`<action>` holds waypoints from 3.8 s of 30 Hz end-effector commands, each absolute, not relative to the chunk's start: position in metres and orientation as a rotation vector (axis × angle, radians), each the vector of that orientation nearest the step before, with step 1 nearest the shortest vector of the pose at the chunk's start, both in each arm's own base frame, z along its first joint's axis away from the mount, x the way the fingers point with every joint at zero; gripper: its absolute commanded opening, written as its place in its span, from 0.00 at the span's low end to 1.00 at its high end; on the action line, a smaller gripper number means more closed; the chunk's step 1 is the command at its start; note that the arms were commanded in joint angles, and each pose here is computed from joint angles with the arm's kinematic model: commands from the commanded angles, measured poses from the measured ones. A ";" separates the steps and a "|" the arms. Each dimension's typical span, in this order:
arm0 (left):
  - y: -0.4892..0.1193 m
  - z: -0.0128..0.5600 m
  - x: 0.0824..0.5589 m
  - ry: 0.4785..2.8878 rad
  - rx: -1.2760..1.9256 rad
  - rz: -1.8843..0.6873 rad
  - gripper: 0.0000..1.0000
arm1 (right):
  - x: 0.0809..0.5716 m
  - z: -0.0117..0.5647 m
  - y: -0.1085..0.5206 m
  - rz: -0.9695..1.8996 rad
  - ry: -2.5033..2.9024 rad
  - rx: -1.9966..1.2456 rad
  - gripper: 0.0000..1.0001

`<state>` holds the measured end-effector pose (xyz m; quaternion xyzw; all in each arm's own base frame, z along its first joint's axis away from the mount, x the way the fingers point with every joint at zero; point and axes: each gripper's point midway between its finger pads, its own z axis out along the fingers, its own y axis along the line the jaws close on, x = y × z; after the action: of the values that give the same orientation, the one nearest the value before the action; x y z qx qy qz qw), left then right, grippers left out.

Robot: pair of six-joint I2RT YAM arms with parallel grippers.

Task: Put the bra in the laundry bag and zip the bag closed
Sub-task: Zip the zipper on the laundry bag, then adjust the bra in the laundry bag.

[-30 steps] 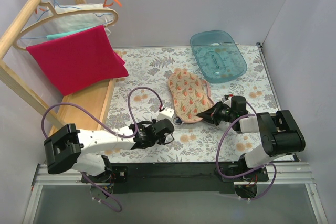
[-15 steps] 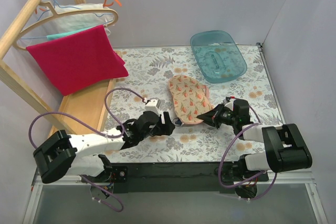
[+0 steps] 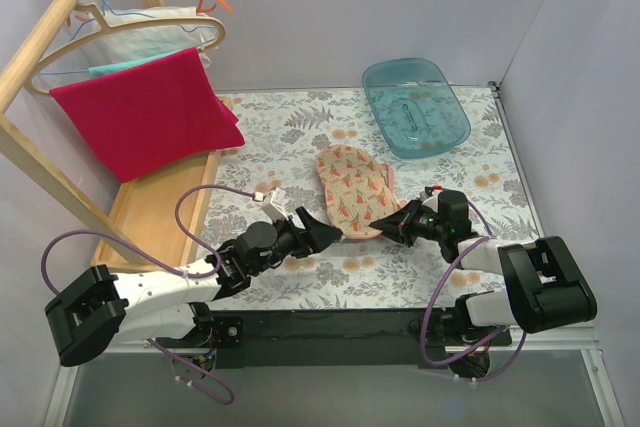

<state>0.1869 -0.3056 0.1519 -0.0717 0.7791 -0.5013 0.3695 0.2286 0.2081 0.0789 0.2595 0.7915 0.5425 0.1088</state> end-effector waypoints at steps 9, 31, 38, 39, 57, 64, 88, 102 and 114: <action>-0.309 0.141 0.193 2.013 -0.322 -1.350 0.71 | 0.240 0.101 0.217 1.637 2.249 0.700 0.12; -0.318 0.138 0.211 1.977 -0.386 -1.366 0.69 | 0.233 0.102 0.229 1.664 2.268 0.666 0.11; -0.322 0.144 0.211 1.966 -0.370 -1.393 0.68 | 0.229 0.095 0.232 1.653 2.292 0.664 0.12; -0.322 0.145 0.211 1.966 -0.370 -1.393 0.67 | 0.228 0.094 0.233 1.652 2.299 0.666 0.12; -0.336 0.147 0.228 1.947 -0.388 -1.464 0.67 | 0.202 0.089 0.267 1.697 2.404 0.571 0.12; -0.331 0.166 0.233 1.878 -0.399 -1.512 0.68 | 0.188 0.077 0.276 1.705 2.449 0.620 0.12; -0.315 0.153 0.242 1.970 -0.351 -1.457 0.73 | 0.186 0.077 0.301 1.699 2.472 0.555 0.10; -0.275 0.155 0.219 1.998 -0.355 -1.330 0.77 | 0.227 0.085 0.274 1.659 2.353 0.620 0.10; -0.254 0.120 0.217 2.057 -0.477 -1.221 0.81 | 0.234 0.094 0.273 1.679 2.323 0.610 0.10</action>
<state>0.2131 -0.2629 0.1352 -0.1571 0.7871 -0.4892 0.3412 0.2238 0.2666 0.0699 0.2359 0.8029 0.5414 0.0813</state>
